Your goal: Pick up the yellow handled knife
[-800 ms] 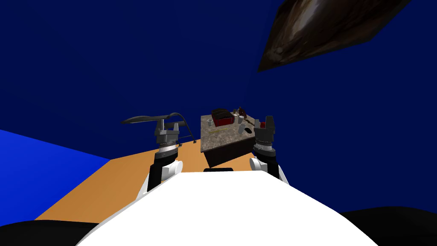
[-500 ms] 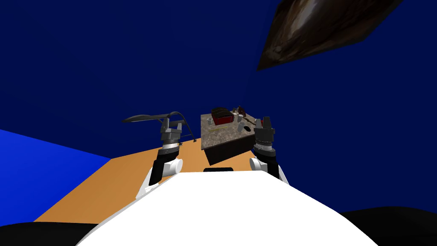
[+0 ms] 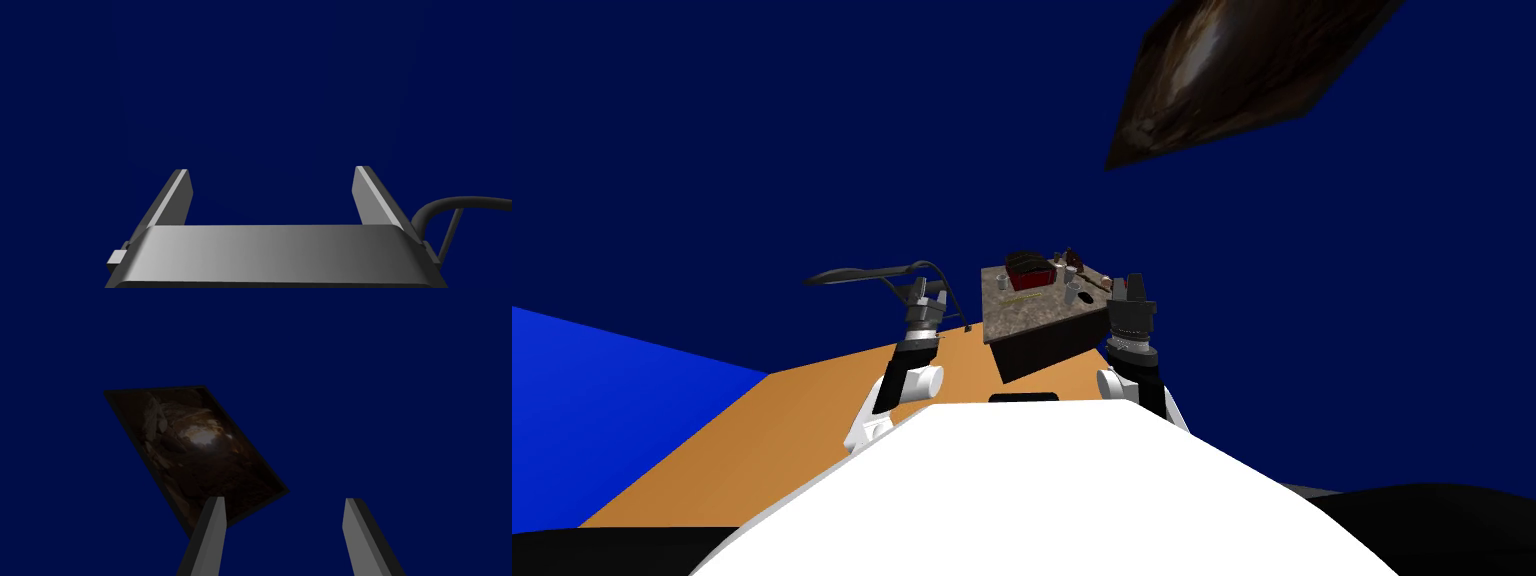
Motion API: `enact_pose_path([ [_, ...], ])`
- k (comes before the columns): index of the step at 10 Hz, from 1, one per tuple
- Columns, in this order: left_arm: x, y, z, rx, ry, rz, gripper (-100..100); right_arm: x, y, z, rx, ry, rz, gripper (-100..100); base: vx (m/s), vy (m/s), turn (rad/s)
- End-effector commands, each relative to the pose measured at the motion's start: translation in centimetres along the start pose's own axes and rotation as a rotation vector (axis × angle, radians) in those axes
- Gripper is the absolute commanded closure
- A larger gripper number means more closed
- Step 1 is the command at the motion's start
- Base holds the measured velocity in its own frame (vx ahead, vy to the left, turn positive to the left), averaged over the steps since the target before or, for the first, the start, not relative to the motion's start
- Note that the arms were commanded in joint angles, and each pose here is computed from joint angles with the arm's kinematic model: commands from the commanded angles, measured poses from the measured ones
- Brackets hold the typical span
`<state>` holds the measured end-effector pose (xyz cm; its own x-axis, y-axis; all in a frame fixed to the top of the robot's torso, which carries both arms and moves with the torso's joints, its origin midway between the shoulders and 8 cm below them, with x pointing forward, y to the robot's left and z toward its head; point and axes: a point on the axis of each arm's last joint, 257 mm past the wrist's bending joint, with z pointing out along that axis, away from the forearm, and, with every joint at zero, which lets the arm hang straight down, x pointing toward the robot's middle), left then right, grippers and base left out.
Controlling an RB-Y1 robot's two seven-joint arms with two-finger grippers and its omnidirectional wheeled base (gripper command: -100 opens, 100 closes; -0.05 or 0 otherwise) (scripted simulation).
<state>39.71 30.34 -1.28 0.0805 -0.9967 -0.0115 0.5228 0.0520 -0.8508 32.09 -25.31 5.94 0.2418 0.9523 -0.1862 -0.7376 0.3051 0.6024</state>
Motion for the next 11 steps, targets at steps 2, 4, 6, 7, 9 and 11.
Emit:
enact_pose_path([
  [2,0.0,1.6,0.8,-0.048,0.004,0.007,-100,0.0,0.0,0.0,0.000,0.000,0.000,0,-0.051,-0.005,-0.034],
  [4,0.0,3.2,1.3,-0.092,0.005,0.013,-100,0.0,0.0,0.0,0.000,0.000,0.000,0,-0.052,-0.016,-0.040],
  [6,-0.1,4.8,1.9,-0.138,0.005,0.019,-100,0.0,0.0,0.0,0.000,0.000,0.000,0,-0.058,-0.017,-0.045],
  [7,-0.2,6.1,2.5,-0.171,0.006,0.024,-100,0.0,0.0,0.0,0.000,0.000,0.000,0,-0.058,-0.015,-0.067],
  [9,-0.3,7.6,3.1,-0.211,0.004,0.029,-100,0.0,0.0,0.0,0.000,0.000,0.000,0,-0.047,-0.018,-0.042],
  [11,-0.4,8.3,2.9,-0.238,0.001,0.029,-100,0.0,0.0,0.0,0.000,0.000,0.000,0,-0.027,-0.013,-0.016],
])
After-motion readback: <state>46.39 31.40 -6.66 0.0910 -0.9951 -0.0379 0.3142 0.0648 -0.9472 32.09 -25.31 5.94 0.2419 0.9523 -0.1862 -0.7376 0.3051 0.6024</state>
